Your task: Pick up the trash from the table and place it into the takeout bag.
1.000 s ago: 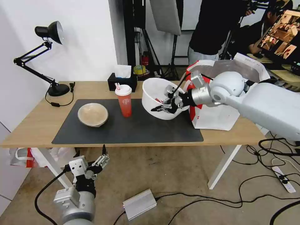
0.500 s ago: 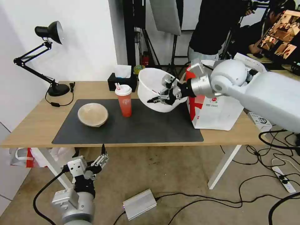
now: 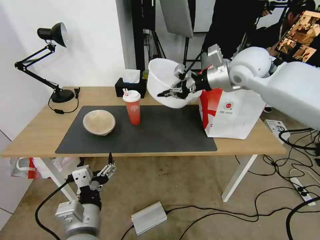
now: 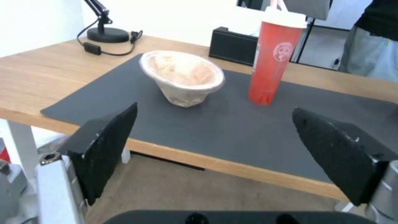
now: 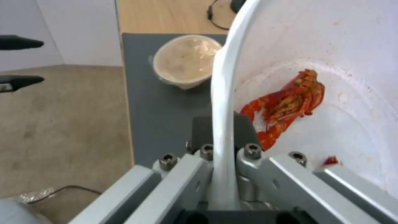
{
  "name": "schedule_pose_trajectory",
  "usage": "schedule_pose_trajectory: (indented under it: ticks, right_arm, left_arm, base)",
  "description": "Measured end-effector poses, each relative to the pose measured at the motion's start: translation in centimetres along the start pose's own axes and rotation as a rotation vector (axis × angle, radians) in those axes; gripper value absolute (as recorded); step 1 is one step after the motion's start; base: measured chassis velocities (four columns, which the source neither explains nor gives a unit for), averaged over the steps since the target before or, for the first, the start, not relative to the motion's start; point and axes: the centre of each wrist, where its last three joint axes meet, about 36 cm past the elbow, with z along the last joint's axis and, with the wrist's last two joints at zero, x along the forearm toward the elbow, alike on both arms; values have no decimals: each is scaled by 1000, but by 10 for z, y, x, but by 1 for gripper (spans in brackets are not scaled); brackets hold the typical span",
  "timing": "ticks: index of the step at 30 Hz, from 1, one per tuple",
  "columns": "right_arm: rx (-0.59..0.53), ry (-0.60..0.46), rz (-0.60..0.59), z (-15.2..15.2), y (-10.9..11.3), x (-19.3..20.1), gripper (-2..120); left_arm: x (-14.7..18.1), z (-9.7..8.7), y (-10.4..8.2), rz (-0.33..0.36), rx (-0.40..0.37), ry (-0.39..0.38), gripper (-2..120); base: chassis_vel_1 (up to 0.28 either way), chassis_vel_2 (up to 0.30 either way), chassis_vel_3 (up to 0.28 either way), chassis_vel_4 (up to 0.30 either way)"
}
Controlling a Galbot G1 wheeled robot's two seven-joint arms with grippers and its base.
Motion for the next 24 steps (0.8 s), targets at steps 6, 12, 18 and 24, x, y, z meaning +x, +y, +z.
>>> schedule_pose_trajectory:
  ticks: [6, 12, 18, 24]
  right_arm:
    - [-1, -7, 33, -8, -11, 11, 0]
    - [-5, -13, 65, -13, -21, 25, 0]
    - [-9, -18, 84, -14, -26, 35, 0]
    - [-20, -23, 107, -10, -33, 46, 0]
  left_arm:
    - [0, 0, 1, 4, -5, 1, 100]
    - [2, -2, 1, 6, -7, -1, 100]
    - [4, -3, 3, 7, -12, -1, 100]
    - [6, -2, 2, 6, -12, 6, 100]
  base:
    - [0, 0, 0, 0]
    - [0, 0, 0, 0]
    - [0, 0, 0, 0]
    - [0, 0, 0, 0]
